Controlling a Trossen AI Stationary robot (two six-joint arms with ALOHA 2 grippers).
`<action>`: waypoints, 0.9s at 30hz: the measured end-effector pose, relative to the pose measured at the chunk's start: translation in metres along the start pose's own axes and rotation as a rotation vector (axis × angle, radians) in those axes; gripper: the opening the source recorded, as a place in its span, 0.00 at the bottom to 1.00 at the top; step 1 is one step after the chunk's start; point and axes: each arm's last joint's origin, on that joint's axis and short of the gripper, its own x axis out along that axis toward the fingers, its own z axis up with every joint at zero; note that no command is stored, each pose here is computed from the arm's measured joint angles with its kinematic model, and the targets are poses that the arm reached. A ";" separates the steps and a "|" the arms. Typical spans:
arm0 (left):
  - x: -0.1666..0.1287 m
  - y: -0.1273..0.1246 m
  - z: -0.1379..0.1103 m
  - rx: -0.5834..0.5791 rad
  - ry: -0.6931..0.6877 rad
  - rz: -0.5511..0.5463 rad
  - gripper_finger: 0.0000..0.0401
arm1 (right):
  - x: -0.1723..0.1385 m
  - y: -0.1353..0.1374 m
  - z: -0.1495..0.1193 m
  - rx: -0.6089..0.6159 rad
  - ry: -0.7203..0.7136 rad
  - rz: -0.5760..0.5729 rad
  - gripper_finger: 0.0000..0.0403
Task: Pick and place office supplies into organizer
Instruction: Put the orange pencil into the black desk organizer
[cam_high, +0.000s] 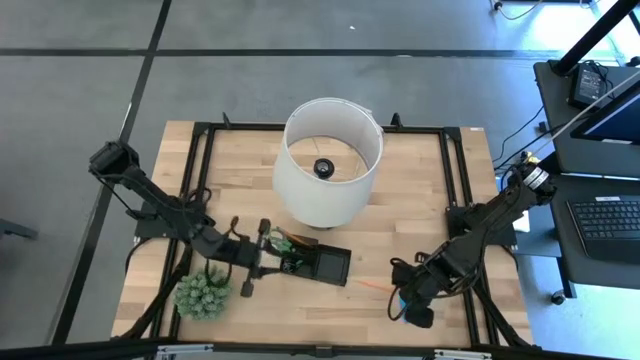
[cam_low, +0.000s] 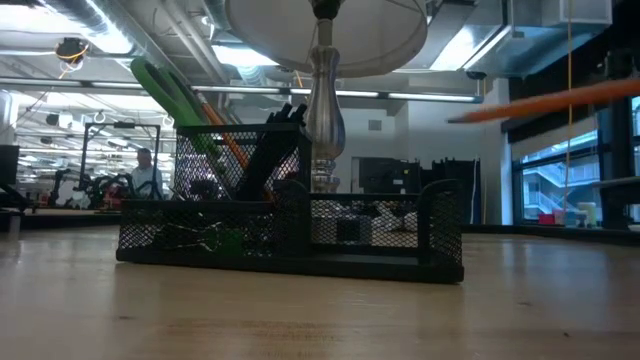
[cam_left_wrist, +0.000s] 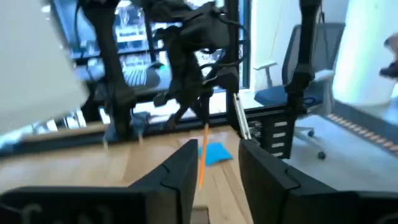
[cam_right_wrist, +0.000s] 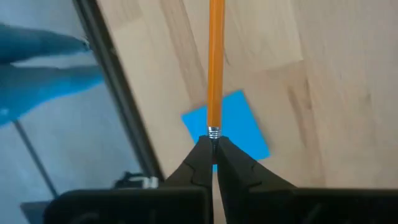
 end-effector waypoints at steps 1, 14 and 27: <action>0.006 -0.003 0.004 0.035 -0.001 -0.001 0.29 | -0.003 0.001 0.002 0.025 -0.007 0.009 0.03; 0.064 -0.055 0.031 0.544 0.344 0.063 0.34 | -0.023 0.014 0.041 0.388 -0.192 0.244 0.03; 0.063 -0.057 0.030 0.635 0.452 0.142 0.35 | -0.038 0.028 0.068 0.427 -0.484 0.473 0.03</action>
